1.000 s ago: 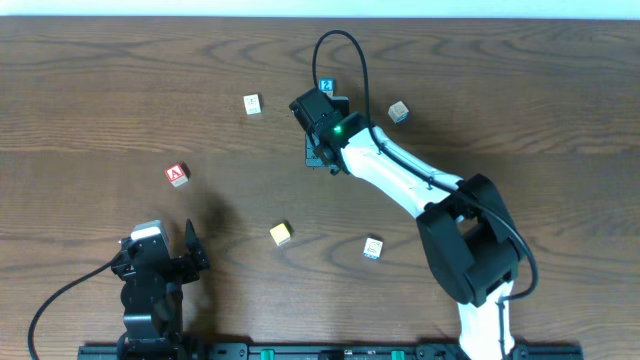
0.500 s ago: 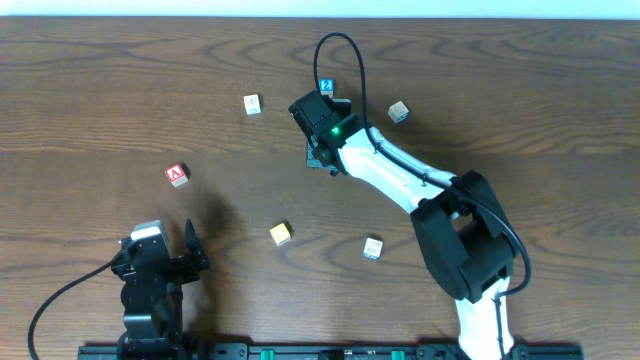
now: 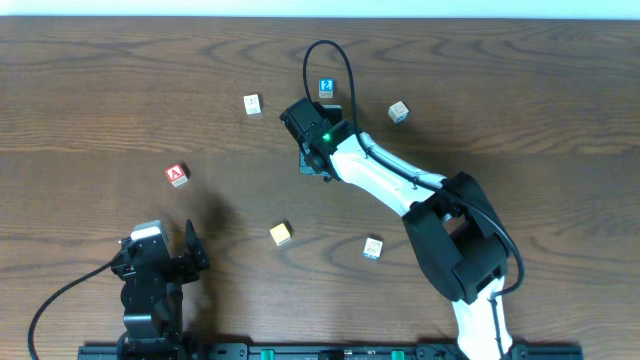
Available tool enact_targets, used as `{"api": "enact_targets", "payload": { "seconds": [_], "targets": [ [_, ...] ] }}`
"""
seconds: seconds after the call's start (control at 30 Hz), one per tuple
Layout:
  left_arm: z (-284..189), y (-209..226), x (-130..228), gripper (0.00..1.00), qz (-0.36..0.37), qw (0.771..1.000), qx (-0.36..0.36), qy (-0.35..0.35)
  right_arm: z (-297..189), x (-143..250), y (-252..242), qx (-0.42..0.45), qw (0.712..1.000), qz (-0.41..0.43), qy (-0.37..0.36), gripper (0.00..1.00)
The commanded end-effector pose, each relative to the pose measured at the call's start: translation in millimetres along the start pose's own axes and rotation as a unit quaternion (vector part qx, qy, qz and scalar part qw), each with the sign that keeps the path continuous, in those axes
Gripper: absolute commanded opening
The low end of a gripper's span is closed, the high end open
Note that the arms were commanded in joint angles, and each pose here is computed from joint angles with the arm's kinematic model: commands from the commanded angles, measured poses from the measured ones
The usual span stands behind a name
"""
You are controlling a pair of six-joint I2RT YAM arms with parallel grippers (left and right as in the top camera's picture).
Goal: Spell out Ai2
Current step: 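Carry the I block left and place it at table center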
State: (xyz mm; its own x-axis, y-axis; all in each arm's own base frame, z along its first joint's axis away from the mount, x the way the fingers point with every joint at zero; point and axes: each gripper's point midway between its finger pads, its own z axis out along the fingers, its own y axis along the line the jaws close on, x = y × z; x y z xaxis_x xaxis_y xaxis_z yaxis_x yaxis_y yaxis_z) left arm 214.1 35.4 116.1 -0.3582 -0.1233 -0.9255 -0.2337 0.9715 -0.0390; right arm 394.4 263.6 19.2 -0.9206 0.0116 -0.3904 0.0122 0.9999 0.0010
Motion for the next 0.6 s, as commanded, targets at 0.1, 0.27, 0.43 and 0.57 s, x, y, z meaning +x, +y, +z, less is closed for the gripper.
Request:
{"api": "enact_targets", "payload": {
  "seconds": [0.1, 0.27, 0.43, 0.57],
  "targets": [
    [3.0, 3.9, 8.0, 0.95, -0.003, 1.000, -0.011, 0.008, 6.2, 6.9, -1.5, 0.010, 1.000, 0.009, 0.005, 0.01],
    [2.9, 3.9, 7.8, 0.95, -0.003, 1.000, -0.011, 0.007, 11.6, 11.1, -2.0, 0.012, 1.000, 0.014, 0.012, 0.01],
    [2.9, 3.9, 7.8, 0.95, -0.003, 1.000, -0.011, 0.007, 12.5, 9.7, -2.0, 0.011, 1.000, 0.016, 0.009, 0.01],
    [2.9, 3.9, 7.8, 0.95, -0.003, 1.000, -0.011, 0.007, 13.0, 8.6, -3.5, 0.012, 1.000, 0.018, 0.009, 0.01]
  ]
}}
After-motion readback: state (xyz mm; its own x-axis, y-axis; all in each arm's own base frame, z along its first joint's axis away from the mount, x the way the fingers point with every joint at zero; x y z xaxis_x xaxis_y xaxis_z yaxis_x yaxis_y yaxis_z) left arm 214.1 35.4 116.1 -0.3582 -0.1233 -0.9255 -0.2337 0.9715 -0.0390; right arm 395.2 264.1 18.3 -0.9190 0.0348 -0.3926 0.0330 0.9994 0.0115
